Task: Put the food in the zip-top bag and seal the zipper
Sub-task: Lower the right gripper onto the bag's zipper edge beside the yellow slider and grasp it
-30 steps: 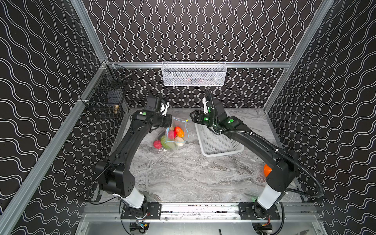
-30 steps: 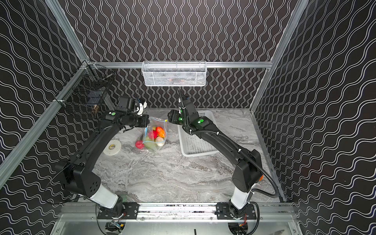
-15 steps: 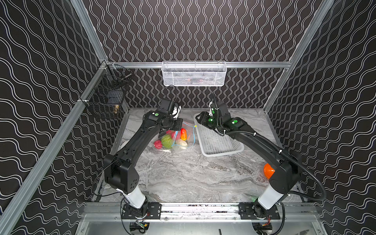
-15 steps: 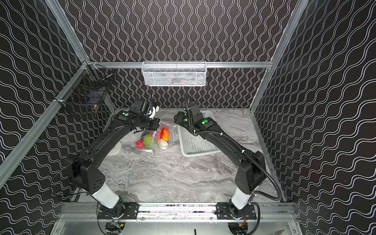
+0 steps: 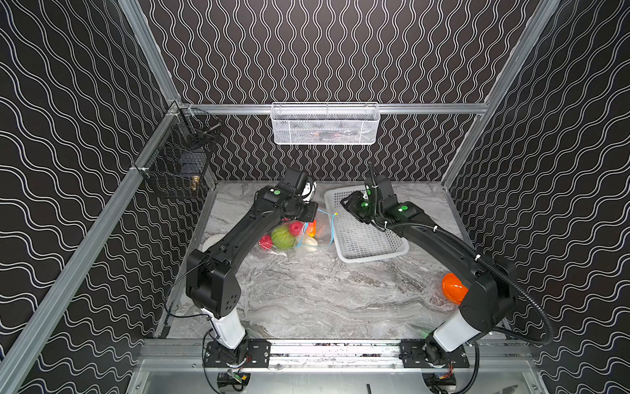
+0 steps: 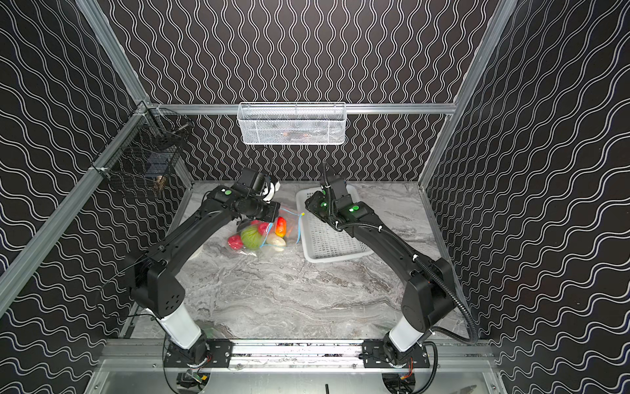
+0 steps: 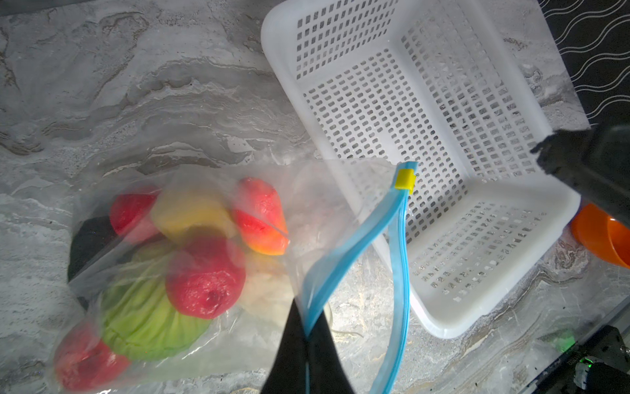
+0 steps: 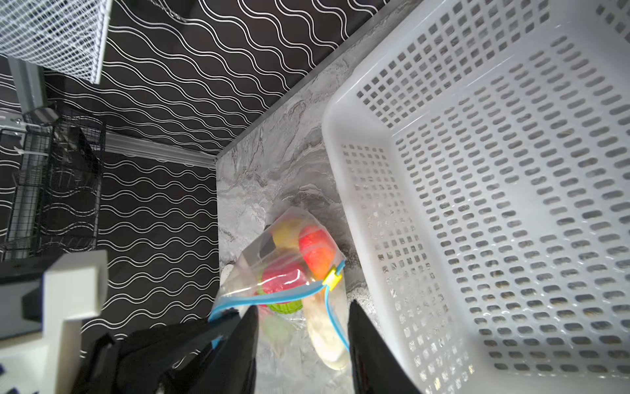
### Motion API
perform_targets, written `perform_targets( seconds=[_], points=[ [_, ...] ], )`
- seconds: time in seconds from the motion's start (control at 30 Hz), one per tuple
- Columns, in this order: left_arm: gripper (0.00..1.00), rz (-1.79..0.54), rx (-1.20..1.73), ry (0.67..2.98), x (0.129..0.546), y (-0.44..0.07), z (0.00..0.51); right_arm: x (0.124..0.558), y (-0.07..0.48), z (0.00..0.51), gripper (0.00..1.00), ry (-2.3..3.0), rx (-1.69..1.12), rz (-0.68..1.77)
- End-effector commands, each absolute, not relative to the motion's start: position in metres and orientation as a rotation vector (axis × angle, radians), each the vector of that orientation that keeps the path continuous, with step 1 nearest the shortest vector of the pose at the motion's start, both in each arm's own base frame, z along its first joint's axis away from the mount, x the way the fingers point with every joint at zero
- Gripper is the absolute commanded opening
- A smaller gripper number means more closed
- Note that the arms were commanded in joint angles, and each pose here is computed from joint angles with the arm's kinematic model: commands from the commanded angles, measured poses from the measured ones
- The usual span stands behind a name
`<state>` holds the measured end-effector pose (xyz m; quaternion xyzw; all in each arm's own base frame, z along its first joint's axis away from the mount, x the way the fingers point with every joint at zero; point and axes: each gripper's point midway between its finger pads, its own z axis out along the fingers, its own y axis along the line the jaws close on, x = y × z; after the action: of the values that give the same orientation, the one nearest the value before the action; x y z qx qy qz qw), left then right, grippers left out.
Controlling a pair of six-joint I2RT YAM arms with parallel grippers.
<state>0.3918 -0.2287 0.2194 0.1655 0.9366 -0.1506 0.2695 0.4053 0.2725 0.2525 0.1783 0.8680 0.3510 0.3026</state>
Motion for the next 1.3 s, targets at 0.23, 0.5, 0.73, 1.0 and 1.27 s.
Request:
perform_targets(
  seconds=[0.23,0.5,0.73,1.0,1.27],
  points=[
    [0.00,-0.394,0.454,2.502,0.393,-0.231,0.224,0.399,0.285,0.231,0.41,2.340,0.540,1.021],
    [0.00,-0.406,0.470,2.498,0.391,-0.236,0.225,0.402,0.296,0.230,0.35,2.317,0.581,1.079],
    [0.00,-0.392,0.487,2.485,0.392,-0.240,0.229,0.407,0.302,0.226,0.35,2.314,0.629,1.102],
    [0.00,-0.375,0.494,2.477,0.393,-0.242,0.232,0.400,0.298,0.216,0.40,2.343,0.678,1.064],
    [0.00,-0.380,0.503,2.475,0.391,-0.245,0.233,0.399,0.297,0.206,0.42,2.364,0.704,1.052]
  ],
)
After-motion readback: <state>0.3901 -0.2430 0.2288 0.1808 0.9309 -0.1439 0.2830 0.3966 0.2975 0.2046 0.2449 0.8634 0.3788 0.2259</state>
